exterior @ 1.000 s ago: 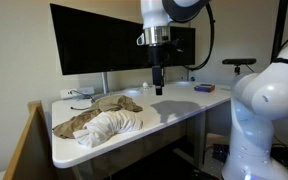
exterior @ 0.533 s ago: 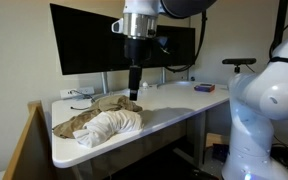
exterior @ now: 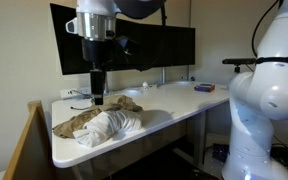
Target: Put the white shirt in the bag
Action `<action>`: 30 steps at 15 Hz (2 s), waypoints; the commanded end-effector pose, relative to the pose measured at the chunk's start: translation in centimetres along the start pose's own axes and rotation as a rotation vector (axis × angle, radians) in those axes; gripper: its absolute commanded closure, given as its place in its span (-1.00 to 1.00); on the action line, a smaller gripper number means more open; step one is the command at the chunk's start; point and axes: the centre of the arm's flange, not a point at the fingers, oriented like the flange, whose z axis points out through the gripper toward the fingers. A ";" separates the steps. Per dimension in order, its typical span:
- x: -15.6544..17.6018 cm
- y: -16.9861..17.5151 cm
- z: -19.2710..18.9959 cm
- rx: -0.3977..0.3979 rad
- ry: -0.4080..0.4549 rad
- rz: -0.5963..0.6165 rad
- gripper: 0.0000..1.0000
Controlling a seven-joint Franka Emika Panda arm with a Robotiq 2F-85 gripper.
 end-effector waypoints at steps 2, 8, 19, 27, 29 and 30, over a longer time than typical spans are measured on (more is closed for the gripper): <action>3.3 2.0 3.5 0.001 -0.139 -0.197 -1.00; 2.0 6.6 6.7 0.034 -0.307 -0.265 -1.00; -2.5 7.6 10.9 0.233 -0.380 -0.395 -1.00; -2.3 4.5 11.9 0.318 -0.308 -0.442 -1.00; -1.6 4.4 11.9 0.289 -0.273 -0.435 -1.00; -1.2 4.5 12.1 0.273 -0.269 -0.434 -1.00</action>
